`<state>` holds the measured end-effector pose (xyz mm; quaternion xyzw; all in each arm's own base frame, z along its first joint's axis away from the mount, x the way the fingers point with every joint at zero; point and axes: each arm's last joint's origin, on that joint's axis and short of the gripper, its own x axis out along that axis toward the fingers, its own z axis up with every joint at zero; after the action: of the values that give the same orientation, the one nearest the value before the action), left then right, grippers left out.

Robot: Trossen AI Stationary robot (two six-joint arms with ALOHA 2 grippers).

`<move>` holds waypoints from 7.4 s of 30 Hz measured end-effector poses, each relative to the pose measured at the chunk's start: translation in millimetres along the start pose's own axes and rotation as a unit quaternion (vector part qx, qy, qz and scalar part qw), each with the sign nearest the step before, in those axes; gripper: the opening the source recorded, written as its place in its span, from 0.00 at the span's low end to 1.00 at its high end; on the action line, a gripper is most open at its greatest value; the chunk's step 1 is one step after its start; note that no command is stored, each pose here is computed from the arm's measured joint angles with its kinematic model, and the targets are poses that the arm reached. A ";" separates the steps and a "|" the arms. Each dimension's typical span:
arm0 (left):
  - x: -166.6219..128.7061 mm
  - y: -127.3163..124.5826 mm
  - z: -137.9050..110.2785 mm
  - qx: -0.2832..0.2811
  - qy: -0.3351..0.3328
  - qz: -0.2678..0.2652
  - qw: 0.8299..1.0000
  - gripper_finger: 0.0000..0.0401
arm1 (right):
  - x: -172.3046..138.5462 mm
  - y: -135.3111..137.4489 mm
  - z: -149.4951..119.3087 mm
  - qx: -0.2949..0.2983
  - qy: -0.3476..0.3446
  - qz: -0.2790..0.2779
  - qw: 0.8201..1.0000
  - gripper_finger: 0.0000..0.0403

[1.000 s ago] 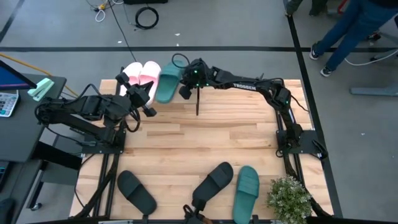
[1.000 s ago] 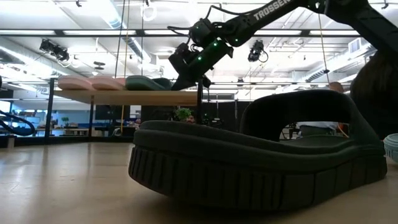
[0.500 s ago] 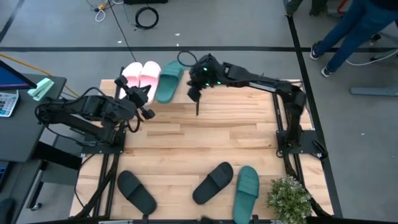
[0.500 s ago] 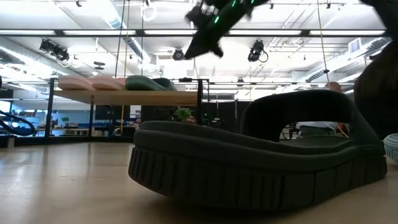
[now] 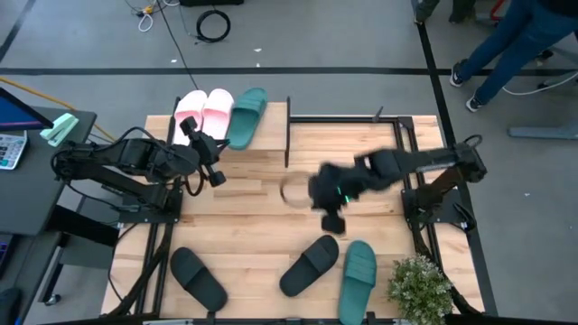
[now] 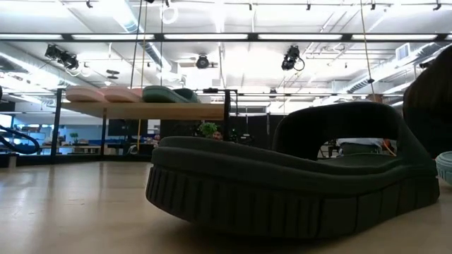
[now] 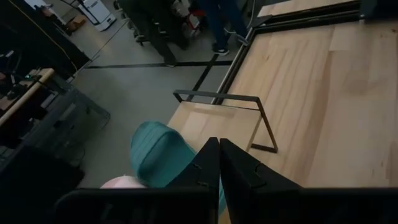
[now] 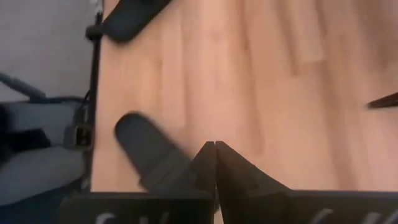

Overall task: Pick and place slides into the shelf
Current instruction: Put the green slide on the shelf

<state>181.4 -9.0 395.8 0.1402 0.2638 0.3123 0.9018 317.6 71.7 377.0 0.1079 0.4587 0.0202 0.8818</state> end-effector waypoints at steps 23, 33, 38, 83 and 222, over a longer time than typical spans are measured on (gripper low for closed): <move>0.0 0.0 0.0 -0.020 0.000 -0.001 1.000 0.01 | 54.1 62.8 -103.8 0.211 0.217 -0.032 0.952 0.33; 0.0 0.0 0.0 -0.029 0.000 0.000 1.000 0.06 | 83.9 109.9 -132.9 0.210 0.246 -0.020 0.946 0.33; 0.0 0.0 -0.8 -0.043 0.003 0.000 0.999 0.04 | 106.4 111.1 -143.1 0.173 0.270 -0.056 0.946 0.33; 20.2 -24.3 -0.4 -0.150 0.041 -0.004 0.988 0.02 | 129.0 134.2 -185.4 0.154 0.295 -0.138 0.933 0.20; 23.3 -35.2 -3.9 0.003 0.051 0.048 0.998 0.05 | 91.6 -270.3 58.0 -0.103 -0.251 -0.436 0.858 0.04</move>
<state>211.9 -20.8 368.8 0.1391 0.3035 0.3616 0.8705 400.6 -189.7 279.1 -0.1932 0.2175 -0.3468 0.8917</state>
